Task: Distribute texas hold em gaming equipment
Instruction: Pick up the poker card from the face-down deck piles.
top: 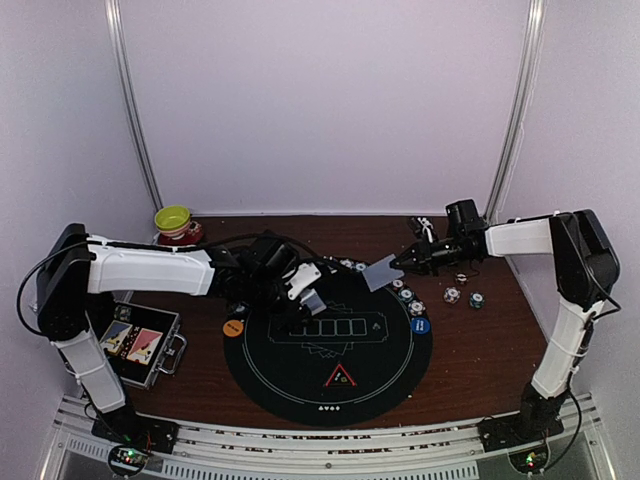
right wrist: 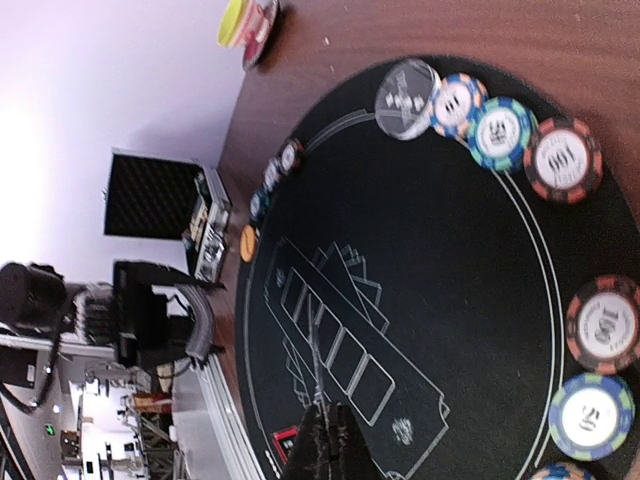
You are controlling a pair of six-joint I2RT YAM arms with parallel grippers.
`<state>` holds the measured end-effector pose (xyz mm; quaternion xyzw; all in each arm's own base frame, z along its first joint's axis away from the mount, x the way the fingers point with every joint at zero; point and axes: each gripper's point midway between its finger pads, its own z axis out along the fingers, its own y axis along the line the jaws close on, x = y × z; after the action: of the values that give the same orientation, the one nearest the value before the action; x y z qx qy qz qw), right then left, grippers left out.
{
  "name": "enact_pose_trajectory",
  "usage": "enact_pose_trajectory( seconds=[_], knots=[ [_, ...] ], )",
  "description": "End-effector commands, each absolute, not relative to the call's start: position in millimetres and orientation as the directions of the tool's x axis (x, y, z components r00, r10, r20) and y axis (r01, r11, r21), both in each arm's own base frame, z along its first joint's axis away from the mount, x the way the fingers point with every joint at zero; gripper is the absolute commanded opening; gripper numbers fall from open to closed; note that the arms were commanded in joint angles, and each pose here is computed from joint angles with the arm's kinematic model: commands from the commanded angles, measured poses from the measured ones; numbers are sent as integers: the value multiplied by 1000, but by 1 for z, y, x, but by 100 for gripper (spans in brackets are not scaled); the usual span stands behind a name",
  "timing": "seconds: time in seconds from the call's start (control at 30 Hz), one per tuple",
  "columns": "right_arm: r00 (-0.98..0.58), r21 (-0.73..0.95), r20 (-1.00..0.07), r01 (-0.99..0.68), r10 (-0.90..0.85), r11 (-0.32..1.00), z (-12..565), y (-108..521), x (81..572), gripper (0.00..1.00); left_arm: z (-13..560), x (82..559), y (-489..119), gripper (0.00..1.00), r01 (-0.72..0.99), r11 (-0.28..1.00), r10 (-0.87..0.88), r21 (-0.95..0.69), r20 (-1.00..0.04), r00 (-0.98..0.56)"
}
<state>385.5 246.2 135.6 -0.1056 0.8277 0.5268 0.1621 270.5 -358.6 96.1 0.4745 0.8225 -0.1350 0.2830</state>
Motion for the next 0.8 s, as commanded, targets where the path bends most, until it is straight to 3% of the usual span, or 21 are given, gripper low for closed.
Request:
enact_pose_trajectory(
  seconds=[0.0,0.33,0.77],
  knots=[
    [-928,781,-332,-372,-172,501,104,224,328,0,129,278,-367,53,840,540,652,50,-656,-380],
    [-888,687,-423,-444,-180,575,102,194,295,0,141,275,-356,53,818,571,637,62,-662,-395],
    [-913,668,-330,-405,-240,625,54,183,282,0,147,278,-357,53,814,576,630,74,-675,-385]
  ],
)
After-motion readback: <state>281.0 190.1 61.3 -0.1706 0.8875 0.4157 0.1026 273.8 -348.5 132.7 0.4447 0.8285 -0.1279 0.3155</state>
